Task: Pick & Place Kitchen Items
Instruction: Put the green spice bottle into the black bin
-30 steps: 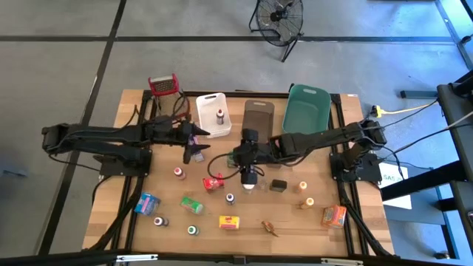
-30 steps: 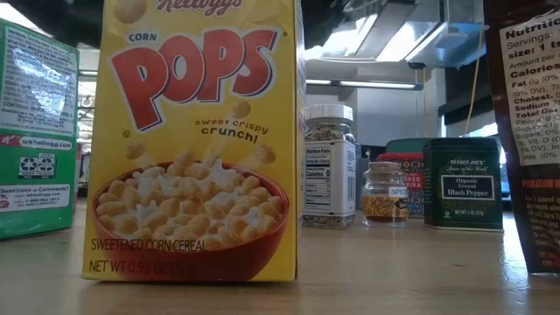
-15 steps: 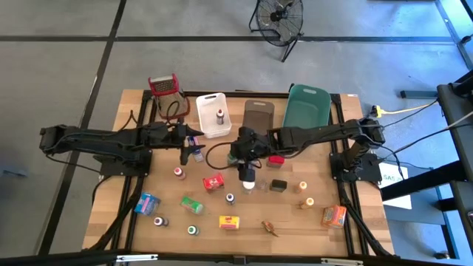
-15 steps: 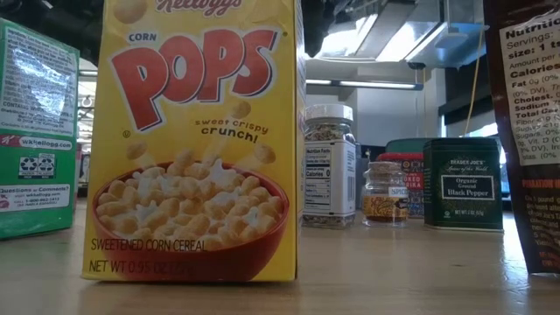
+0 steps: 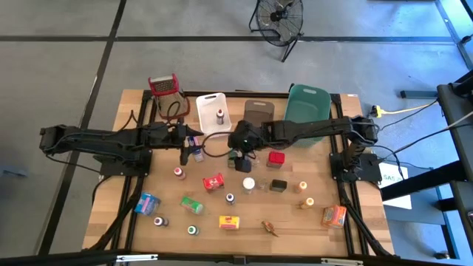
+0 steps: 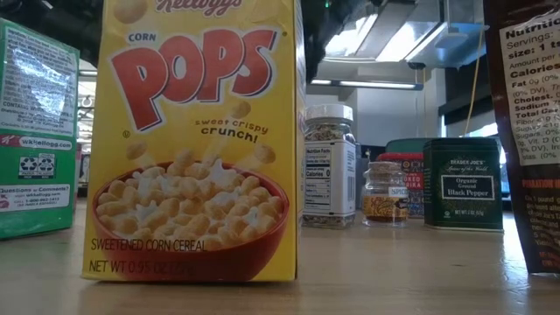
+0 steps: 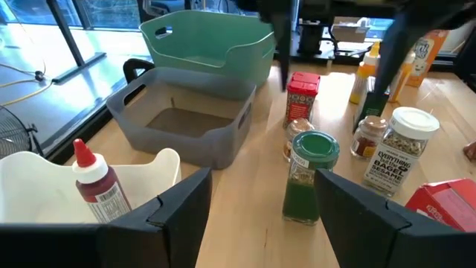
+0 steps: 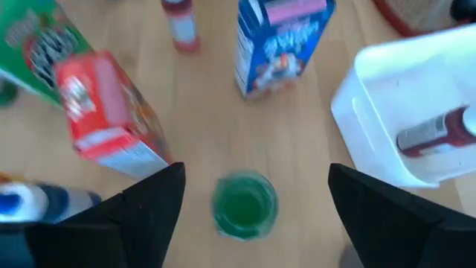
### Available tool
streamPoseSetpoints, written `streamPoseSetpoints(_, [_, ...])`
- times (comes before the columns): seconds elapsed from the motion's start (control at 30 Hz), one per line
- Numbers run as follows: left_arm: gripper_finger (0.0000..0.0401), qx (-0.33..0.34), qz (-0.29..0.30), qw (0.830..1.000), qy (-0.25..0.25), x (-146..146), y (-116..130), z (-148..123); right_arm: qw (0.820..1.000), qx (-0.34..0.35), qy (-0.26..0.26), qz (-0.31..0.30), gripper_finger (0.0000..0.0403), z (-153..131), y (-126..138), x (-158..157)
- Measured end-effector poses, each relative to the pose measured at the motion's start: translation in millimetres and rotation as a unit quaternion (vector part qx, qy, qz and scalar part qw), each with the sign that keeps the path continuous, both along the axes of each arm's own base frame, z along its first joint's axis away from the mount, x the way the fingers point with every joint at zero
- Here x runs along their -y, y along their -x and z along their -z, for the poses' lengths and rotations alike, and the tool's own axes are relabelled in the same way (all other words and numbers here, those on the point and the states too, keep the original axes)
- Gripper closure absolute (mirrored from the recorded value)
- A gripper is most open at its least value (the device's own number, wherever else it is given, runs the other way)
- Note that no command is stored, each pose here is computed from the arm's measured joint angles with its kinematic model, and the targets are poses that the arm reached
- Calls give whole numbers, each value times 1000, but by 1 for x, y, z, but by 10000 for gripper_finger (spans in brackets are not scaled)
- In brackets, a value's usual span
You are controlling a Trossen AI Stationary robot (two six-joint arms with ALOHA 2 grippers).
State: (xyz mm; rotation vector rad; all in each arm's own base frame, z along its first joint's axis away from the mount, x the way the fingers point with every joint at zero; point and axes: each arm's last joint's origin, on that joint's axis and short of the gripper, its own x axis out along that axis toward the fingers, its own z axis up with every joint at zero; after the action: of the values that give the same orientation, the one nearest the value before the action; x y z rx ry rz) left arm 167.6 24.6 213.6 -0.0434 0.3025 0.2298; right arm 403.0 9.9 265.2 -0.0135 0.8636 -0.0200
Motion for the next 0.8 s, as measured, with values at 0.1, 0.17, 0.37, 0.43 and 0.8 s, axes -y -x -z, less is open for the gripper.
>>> streamPoseSetpoints(0.1, [170,-4,0,1000,0,0,0,1,1000,-14,2,-9,69,10,-4,3])
streamPoseSetpoints(0.17, [171,-6,0,1000,1,0,0,1,1000,-25,7,-16,69,19,-7,4])
streamPoseSetpoints(0.37, [169,-8,0,1000,1,0,0,2,998,-53,13,-24,68,42,-16,4])
streamPoseSetpoints(0.43, [170,-10,0,1000,1,0,1,2,998,-63,13,-24,68,49,-17,4])
streamPoseSetpoints(0.8, [171,-11,0,1000,1,0,1,2,994,-105,19,-33,71,80,-24,5])
